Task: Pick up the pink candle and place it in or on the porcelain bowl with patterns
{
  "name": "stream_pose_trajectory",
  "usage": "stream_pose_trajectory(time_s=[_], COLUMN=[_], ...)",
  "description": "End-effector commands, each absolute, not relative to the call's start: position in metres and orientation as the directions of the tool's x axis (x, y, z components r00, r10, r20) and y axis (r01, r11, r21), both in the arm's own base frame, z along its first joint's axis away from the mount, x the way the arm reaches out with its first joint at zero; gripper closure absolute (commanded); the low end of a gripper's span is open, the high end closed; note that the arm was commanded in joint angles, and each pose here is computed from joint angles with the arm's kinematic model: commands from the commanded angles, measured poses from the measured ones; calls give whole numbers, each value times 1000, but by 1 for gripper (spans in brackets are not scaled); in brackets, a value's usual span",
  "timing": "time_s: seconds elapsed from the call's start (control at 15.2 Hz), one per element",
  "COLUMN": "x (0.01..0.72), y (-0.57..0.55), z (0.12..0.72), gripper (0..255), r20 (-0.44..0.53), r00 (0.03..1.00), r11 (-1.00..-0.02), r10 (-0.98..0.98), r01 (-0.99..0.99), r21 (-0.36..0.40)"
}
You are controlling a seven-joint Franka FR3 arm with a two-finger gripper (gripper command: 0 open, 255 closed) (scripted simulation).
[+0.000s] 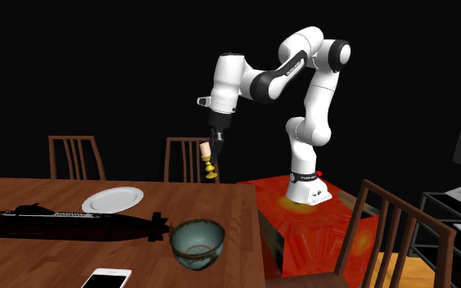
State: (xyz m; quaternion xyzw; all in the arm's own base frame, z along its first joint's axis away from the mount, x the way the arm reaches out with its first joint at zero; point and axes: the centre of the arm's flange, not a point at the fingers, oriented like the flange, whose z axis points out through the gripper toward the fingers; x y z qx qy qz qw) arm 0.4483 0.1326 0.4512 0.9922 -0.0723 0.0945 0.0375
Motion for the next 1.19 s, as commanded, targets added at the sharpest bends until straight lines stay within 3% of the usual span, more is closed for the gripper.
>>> stream_pose_trajectory(time_s=[0.0,0.33,1.12], x=[449,449,502], y=[132,132,281], z=[462,488,495], gripper=[255,255,255], r20=[192,192,192], r00=[972,972,972], r11=[-987,-987,-987], r10=[-136,-136,-136], r01=[-151,-151,-151], r21=[61,61,61])
